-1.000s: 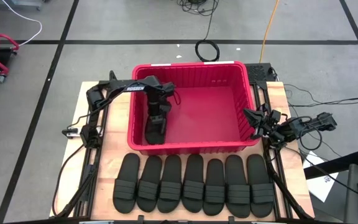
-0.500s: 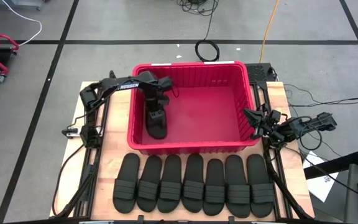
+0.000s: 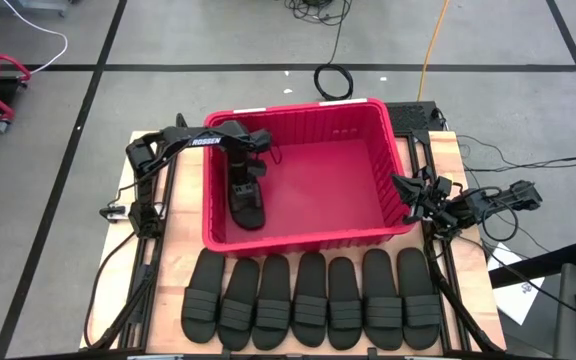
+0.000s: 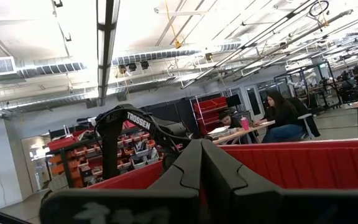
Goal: Pick and place slides into bin
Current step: Put the slipper into the bin
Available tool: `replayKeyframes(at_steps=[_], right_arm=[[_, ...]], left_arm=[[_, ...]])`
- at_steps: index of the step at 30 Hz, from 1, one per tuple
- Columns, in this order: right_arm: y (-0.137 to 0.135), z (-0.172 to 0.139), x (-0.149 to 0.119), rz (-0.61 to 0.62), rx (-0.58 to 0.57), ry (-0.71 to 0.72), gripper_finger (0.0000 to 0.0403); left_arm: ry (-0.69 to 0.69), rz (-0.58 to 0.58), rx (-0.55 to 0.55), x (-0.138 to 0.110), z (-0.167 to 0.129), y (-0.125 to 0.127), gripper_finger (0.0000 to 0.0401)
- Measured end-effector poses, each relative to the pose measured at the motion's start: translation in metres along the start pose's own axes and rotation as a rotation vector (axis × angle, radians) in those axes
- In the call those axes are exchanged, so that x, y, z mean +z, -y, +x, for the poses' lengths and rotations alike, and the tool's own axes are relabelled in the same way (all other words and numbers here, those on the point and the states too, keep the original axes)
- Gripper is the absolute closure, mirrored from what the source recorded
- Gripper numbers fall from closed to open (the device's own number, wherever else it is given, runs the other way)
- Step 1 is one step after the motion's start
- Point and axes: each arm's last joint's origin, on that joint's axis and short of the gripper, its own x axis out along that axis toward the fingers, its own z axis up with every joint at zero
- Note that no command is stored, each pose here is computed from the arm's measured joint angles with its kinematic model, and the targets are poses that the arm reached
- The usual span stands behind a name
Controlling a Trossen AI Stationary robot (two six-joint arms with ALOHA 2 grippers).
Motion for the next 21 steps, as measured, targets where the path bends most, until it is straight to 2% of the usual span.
replayKeyframes(at_steps=[10, 21], right_arm=[[0.000, 0.000, 0.000, 0.000, 0.000, 0.000, 0.0403], [0.000, 0.000, 0.000, 0.001, 0.000, 0.000, 0.0403]], left_arm=[[0.003, 0.066, 0.016, 0.001, -0.004, -0.003, 0.0401], [0.033, -0.002, 0.084, -0.001, -0.023, -0.022, 0.0401]])
